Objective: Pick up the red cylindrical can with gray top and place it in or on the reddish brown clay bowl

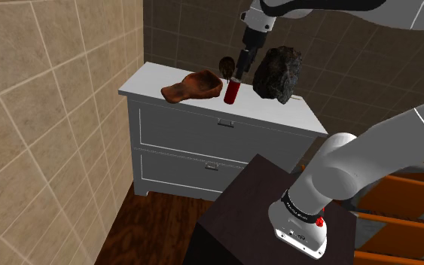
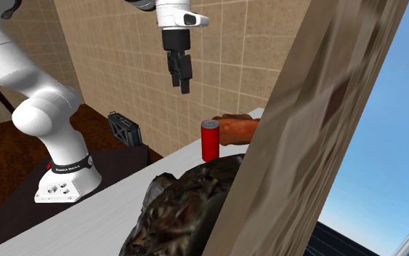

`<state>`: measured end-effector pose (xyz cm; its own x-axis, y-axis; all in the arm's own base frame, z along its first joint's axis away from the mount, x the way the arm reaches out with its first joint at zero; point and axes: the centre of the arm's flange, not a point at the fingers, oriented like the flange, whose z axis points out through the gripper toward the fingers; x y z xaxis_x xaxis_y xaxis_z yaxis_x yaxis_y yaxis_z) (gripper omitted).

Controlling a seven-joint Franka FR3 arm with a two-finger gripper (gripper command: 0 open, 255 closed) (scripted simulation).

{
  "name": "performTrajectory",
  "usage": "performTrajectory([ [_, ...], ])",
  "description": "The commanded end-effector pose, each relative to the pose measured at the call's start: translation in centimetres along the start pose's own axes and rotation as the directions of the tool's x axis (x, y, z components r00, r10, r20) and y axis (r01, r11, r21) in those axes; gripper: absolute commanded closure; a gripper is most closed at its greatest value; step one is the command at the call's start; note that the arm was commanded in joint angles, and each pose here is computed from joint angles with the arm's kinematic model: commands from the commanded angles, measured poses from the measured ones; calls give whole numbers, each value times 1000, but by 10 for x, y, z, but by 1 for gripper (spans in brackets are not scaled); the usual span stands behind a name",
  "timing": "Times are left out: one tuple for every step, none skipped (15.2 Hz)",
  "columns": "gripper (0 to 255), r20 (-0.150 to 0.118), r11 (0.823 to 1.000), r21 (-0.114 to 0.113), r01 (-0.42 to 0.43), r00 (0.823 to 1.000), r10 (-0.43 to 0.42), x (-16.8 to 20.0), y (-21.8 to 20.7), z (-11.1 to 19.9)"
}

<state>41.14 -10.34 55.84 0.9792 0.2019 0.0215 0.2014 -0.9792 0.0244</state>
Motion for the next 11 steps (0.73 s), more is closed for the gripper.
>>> performTrajectory([
  [0,6,1000,6,1,1000,-1,11,28,11],
  [0,10,1000,9,1,1000,-1,17,39,17],
  [0,13,1000,13,1,1000,-1,23,51,23],
  [0,16,1000,17,1,1000,-1,28,62,29],
  [0,19,1000,20,1,1000,-2,34,73,35],
  [0,22,1000,24,1,1000,-2,40,84,41],
  [0,26,1000,27,1,1000,-2,45,95,47],
  [0,29,1000,31,1,1000,-2,51,106,53],
  [0,32,999,34,2,999,-3,57,117,59],
  [0,34,999,36,2,999,-3,60,124,62],
  [0,34,999,36,2,999,-3,59,123,68],
])
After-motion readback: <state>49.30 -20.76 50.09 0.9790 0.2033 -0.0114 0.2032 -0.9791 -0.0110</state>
